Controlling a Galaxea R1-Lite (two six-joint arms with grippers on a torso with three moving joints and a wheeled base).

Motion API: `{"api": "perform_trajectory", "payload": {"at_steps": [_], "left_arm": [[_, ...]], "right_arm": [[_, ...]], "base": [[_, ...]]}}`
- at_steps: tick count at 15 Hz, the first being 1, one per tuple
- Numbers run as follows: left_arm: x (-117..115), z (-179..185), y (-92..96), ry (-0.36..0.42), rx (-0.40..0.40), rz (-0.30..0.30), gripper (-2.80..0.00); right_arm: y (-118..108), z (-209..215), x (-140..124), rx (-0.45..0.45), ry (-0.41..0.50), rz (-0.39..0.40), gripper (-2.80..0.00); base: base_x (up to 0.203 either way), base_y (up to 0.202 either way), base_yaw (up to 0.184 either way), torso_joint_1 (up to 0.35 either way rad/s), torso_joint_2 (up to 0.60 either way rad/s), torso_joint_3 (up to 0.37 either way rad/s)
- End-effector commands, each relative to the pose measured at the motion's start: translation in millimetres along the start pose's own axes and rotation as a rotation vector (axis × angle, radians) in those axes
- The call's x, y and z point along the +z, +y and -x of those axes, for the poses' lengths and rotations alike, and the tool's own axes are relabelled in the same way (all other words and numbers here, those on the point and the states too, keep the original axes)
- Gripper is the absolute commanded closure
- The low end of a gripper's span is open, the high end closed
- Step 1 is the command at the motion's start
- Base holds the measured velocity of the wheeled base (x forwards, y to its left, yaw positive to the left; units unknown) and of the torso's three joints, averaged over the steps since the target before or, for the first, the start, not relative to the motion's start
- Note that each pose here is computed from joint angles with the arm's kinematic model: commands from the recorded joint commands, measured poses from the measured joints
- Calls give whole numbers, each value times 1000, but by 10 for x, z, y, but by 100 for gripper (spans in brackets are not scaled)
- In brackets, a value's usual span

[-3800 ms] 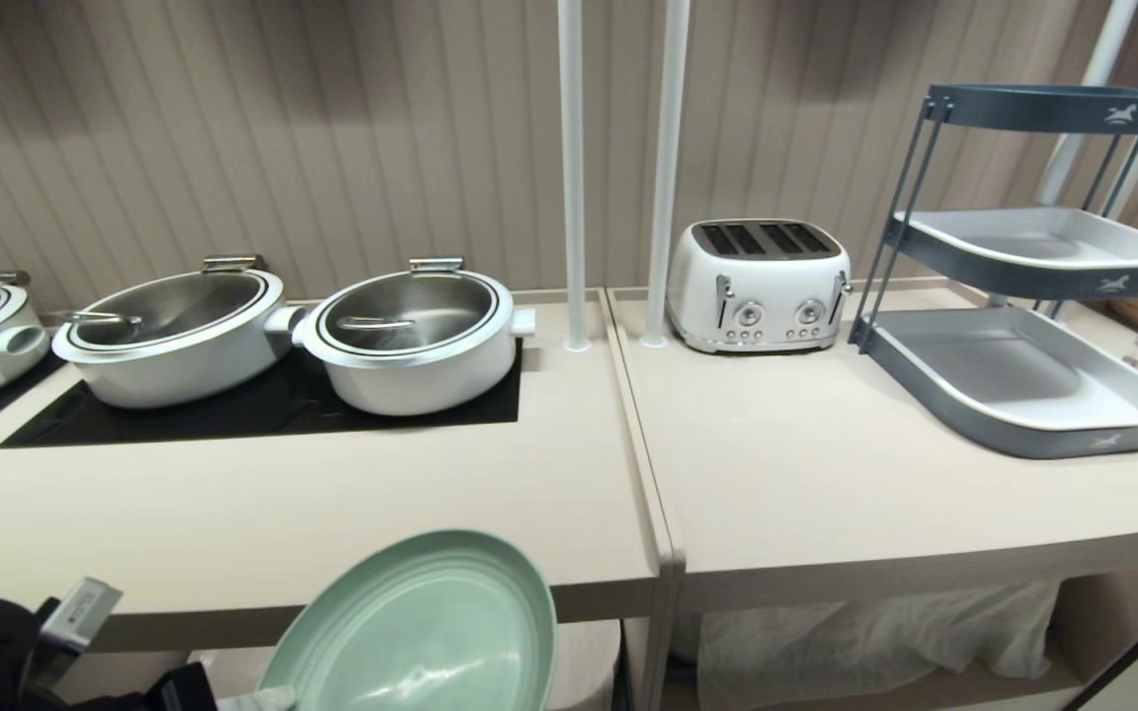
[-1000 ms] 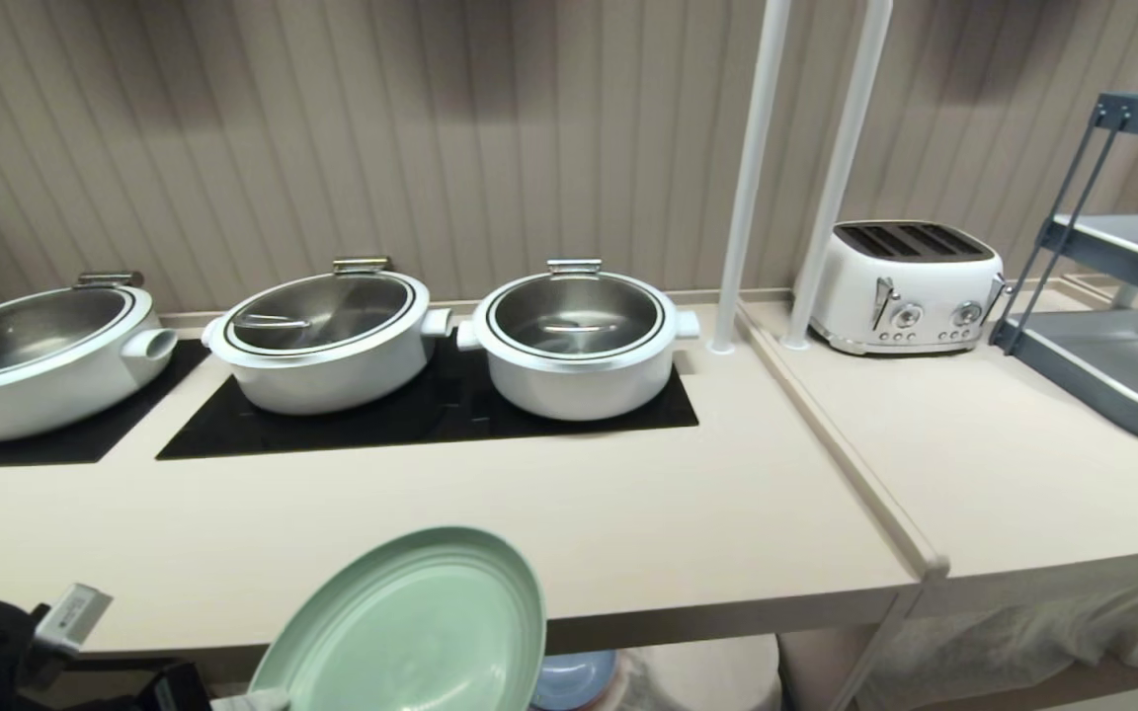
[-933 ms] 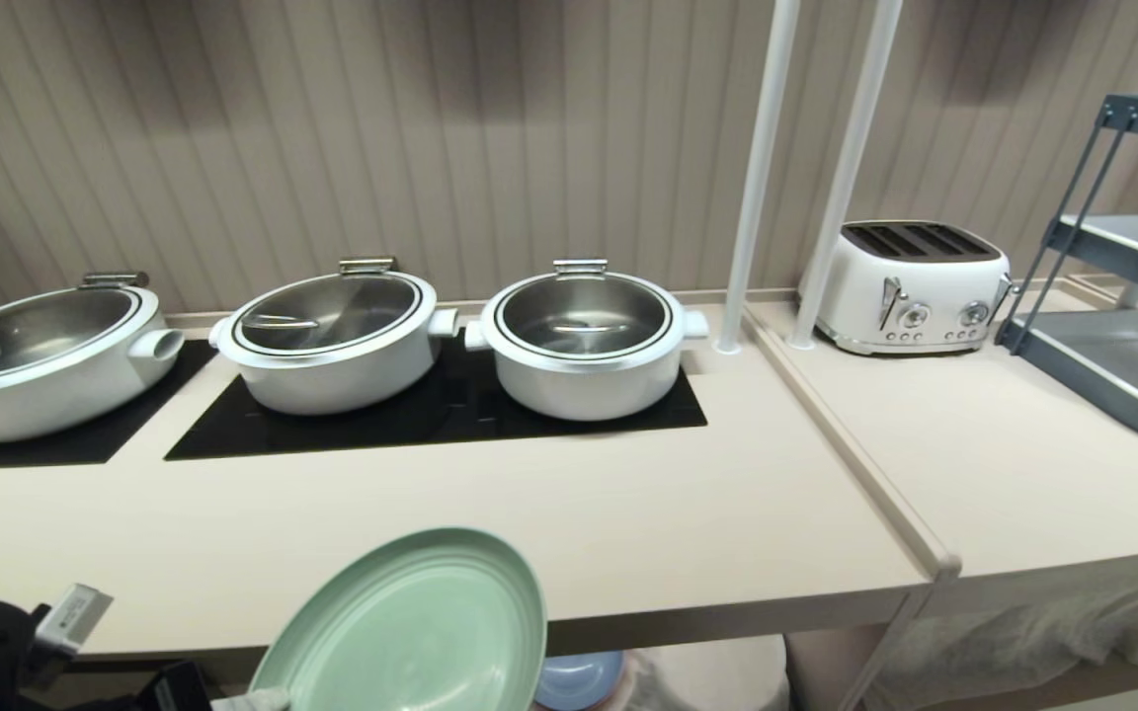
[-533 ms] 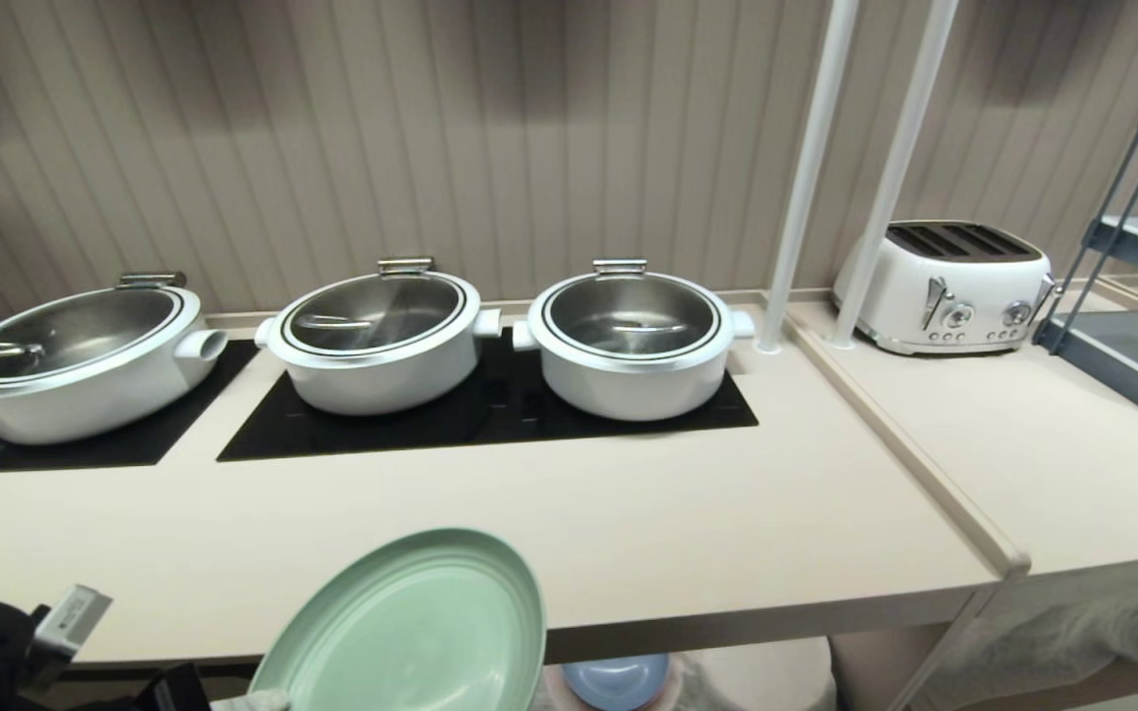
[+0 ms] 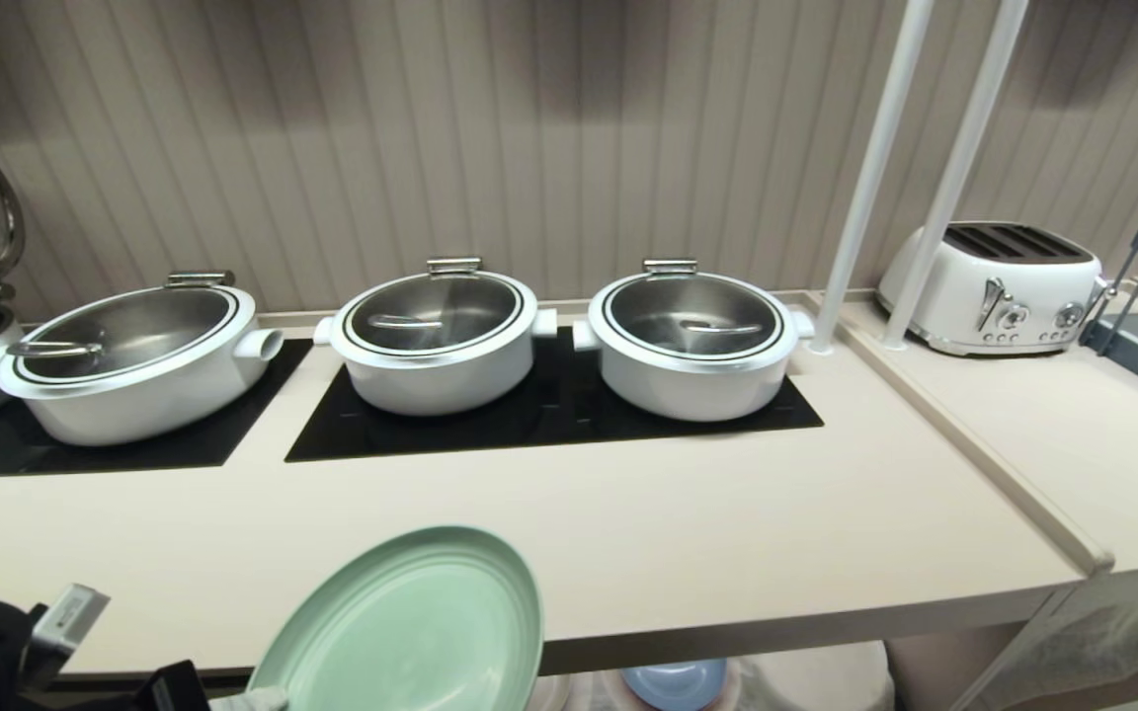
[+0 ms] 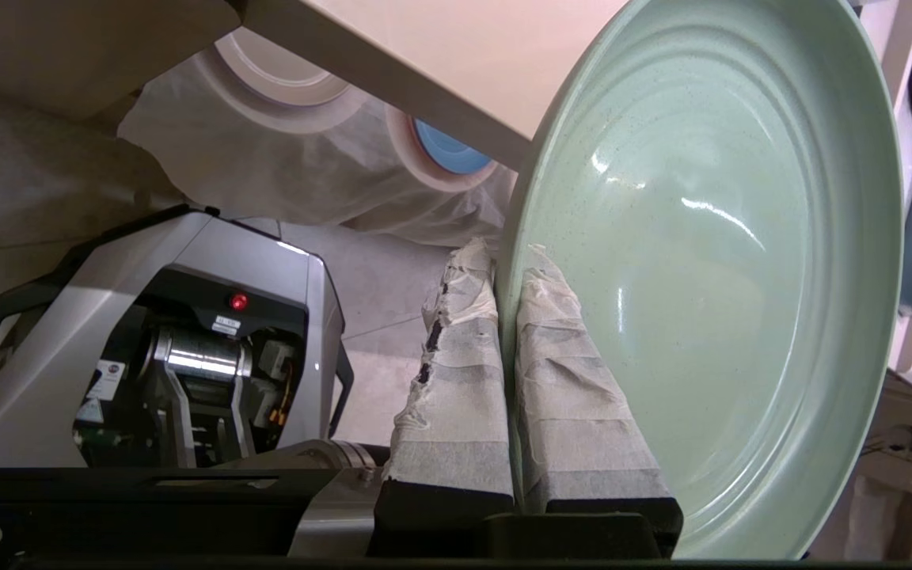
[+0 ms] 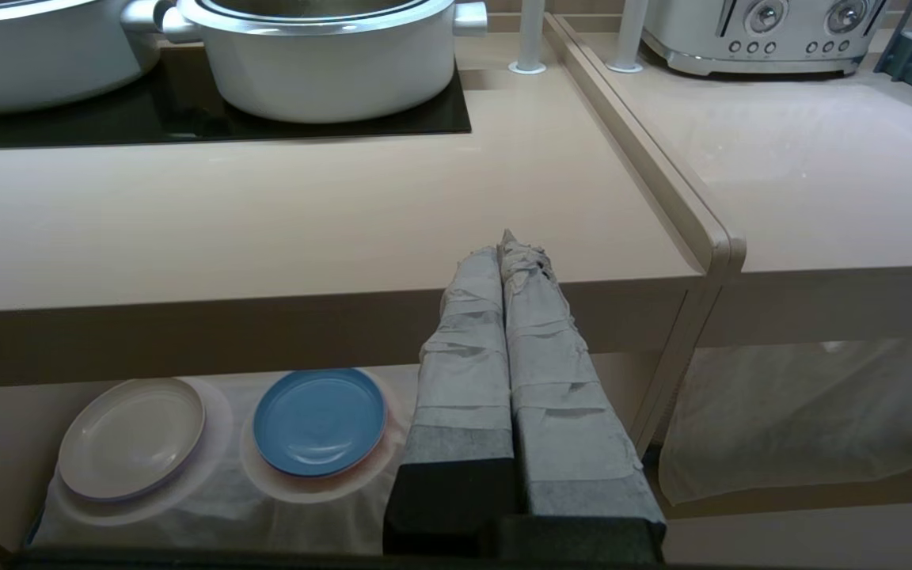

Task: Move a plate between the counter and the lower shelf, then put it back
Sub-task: Put the plate

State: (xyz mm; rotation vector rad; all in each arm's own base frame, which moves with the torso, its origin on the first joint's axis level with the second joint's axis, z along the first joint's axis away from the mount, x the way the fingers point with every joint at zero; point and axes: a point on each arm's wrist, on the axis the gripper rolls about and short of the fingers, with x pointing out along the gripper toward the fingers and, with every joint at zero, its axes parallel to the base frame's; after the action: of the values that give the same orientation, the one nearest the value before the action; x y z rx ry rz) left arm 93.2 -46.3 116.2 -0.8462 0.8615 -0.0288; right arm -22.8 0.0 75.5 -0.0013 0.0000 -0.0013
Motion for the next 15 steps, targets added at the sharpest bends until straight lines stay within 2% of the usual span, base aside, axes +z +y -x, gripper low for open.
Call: {"api": "perform_trajectory", "payload": {"at_steps": [1,15], "left_arm": [[3,2,-5,-2,-3,5,0],[-3,13,11,-9,-3,6,0]], "right_arm": [[0,0,0,0,0,0,0],[0,0,0,0,0,0,0]], "base": [[0,69,-2,-1,0,2],[0,0,0,0,0,0]]}}
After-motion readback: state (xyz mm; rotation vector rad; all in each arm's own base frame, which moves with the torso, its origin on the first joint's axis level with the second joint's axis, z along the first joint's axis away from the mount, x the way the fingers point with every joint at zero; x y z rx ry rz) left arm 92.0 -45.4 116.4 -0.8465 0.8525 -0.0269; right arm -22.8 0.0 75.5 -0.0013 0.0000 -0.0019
